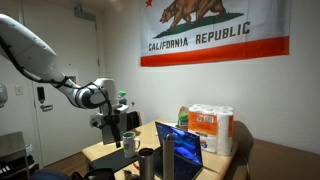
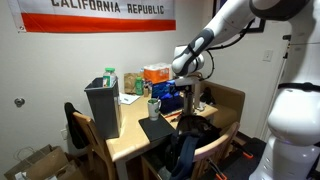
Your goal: Put the spoon in the cup, the cup in the bag and close the laptop
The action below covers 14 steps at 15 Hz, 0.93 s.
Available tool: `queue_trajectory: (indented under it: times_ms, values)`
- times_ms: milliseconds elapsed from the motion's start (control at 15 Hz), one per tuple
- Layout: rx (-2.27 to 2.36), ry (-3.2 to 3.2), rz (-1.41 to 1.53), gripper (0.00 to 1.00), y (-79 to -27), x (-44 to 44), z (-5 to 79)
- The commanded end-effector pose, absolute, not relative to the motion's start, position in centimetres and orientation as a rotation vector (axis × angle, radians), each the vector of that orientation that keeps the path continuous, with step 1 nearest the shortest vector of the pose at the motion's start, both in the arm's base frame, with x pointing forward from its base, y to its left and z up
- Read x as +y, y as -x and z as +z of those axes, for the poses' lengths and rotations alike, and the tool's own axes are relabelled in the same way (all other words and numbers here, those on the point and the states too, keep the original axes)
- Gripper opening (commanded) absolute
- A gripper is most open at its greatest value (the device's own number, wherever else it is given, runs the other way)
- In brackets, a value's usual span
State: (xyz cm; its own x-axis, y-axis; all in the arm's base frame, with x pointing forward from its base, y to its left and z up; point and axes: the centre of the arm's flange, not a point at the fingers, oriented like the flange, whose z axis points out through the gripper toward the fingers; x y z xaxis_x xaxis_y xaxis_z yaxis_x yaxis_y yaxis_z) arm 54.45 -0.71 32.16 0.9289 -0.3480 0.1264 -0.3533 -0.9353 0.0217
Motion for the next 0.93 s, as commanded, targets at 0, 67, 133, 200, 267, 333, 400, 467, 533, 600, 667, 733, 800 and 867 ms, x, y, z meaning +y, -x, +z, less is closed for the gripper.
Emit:
queue_trajectory:
  times_ms: [0,67,133,200,267,333,400,467,533,600,667,733,800,867]
  values:
    - [-0.67,-2.975,0.187,1.0,-58.0,-2.9,28.1]
    - [-0.693,-2.96,0.174,1.0,-58.2,-3.7,26.9]
    - [-0.714,-2.946,0.157,1.0,-58.3,-4.4,25.8]
    - [-0.722,-2.935,0.14,1.0,-58.2,-5.0,24.7]
    - [-0.734,-2.927,0.123,1.0,-58.1,-5.5,23.8]
    - [-0.741,-2.918,0.104,1.0,-57.9,-5.8,22.8]
    - [-0.75,-2.912,0.086,1.0,-57.8,-6.0,22.0]
    - [-0.748,-2.907,0.07,1.0,-57.6,-6.0,21.3]
    - [-0.748,-2.901,0.061,1.0,-57.5,-5.9,20.7]
    - [-0.746,-2.898,0.054,1.0,-57.4,-5.8,20.2]
    - [-0.744,-2.893,0.057,1.0,-57.3,-5.5,19.8]
    - [-0.748,-2.887,0.065,1.0,-57.2,-5.3,19.4]
    - [-0.754,-2.883,0.078,1.0,-57.2,-5.0,19.0]
    - [-0.751,-2.877,0.1,1.0,-57.3,-4.8,18.6]
